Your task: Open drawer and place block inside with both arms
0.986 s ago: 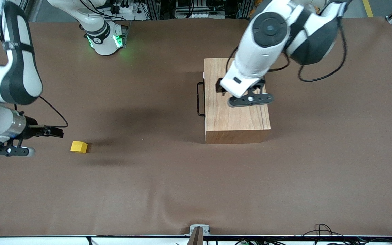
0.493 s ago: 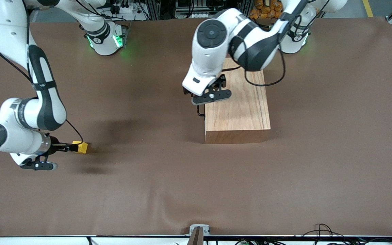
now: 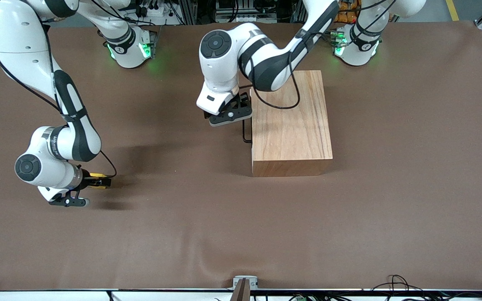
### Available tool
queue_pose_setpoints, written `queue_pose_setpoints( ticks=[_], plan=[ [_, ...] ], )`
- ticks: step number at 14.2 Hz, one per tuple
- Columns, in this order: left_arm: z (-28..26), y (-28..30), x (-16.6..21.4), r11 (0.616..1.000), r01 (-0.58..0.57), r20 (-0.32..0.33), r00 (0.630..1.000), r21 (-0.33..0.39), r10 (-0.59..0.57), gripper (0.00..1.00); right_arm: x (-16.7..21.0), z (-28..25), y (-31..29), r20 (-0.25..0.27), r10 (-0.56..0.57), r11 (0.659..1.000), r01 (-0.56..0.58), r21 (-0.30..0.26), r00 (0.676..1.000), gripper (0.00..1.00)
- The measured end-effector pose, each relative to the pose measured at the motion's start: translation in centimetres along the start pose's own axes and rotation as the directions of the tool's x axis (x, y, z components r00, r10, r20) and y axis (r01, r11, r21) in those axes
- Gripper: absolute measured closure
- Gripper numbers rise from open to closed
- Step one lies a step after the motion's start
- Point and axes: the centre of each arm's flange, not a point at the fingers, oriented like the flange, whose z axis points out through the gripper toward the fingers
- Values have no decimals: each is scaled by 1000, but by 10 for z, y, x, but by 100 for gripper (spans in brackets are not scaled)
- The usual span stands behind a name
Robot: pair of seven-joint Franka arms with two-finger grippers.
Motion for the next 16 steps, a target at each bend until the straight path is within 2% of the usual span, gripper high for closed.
queue_pose_setpoints(
  ticks=[5,7,9,10,12,16],
  plan=[
    [29,12,-28,996,-63,-74,995,69,68,0,-2,2,11,4,-6,1000,6,-2,1000,0],
    [35,12,-30,994,-68,-74,994,89,74,0,-2,2,11,5,-10,1000,10,-2,1000,15],
    [41,10,-32,988,-86,-99,990,131,99,0,-2,2,10,6,-13,1000,13,-1,1000,40],
    [46,9,-36,981,-103,-118,985,166,123,0,-2,1,9,4,-15,1000,15,0,1000,44],
    [59,9,-47,966,-136,-136,976,221,169,0,-1,-4,5,-3,-23,1000,23,3,1000,44],
    [67,9,-50,950,-193,-120,966,247,228,0,0,-51,-8,-55,-47,999,47,15,997,44]
  ],
)
